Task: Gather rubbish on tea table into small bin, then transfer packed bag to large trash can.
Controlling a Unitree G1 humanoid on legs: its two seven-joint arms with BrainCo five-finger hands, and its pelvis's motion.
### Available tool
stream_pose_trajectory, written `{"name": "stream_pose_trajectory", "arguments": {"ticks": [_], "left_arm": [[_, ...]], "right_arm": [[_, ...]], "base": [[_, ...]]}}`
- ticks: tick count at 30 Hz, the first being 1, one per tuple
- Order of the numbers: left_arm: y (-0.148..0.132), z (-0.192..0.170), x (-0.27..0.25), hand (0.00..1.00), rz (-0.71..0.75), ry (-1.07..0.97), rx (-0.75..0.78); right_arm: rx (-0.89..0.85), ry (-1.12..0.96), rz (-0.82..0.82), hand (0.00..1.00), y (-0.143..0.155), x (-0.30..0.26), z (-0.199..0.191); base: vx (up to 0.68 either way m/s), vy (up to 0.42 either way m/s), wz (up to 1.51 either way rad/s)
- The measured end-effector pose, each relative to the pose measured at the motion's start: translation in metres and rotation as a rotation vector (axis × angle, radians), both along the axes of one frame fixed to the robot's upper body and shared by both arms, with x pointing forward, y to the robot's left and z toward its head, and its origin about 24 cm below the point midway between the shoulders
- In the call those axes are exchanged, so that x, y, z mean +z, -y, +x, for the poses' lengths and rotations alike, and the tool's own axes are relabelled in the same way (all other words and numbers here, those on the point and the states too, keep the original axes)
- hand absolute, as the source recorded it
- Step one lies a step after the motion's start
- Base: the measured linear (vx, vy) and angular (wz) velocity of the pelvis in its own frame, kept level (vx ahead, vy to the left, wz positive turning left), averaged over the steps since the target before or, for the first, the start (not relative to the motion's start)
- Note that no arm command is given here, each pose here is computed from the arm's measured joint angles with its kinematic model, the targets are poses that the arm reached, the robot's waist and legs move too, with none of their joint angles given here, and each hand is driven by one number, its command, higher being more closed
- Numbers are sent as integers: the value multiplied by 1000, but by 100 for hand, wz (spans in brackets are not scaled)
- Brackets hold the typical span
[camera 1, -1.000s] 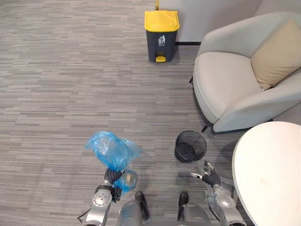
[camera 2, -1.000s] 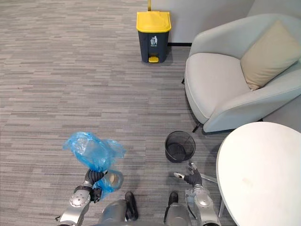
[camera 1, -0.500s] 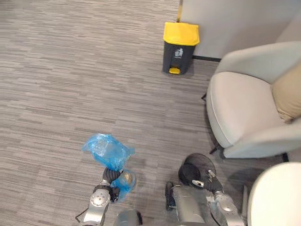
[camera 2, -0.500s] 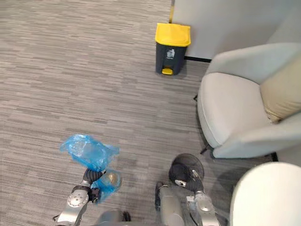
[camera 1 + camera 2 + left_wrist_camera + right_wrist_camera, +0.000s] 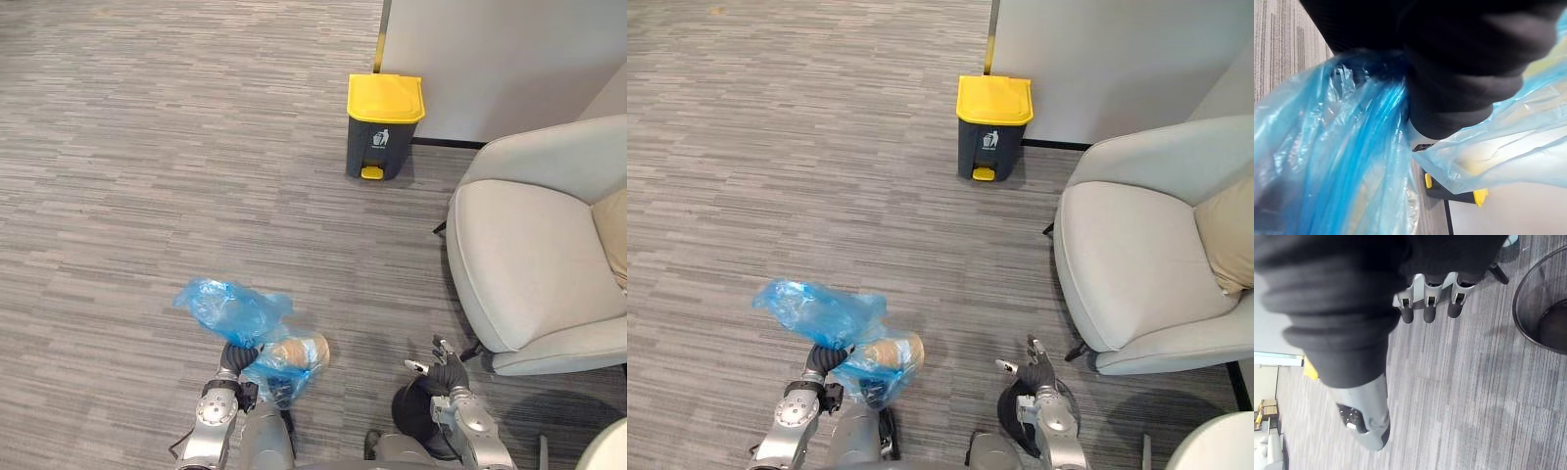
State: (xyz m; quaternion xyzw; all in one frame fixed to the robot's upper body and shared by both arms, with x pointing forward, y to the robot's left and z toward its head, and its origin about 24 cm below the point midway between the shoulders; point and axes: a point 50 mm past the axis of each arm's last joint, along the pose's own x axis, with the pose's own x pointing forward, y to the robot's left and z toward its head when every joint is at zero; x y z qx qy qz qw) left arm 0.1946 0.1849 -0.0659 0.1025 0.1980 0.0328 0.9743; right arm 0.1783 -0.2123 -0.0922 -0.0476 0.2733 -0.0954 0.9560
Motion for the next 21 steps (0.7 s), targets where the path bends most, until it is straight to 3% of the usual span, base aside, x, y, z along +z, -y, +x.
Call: {"name": "stream_pose_trajectory", "arguments": {"ticks": [10,17,21], "left_arm": [[-12,-9,-10,100,50,-77,-11],[-24,-4,-4,100,89,-60,-14],[-16,4,-4,100,64,-48,-23]], "right_arm": [[-12,-46,36,0,-9,-9,1],[25,-80,19,0,-10,-13,1],[27,-84,-27,0,5,-10,4]], "base": [[213,193,-29],[384,-93,-21],[525,-135,-4]]}}
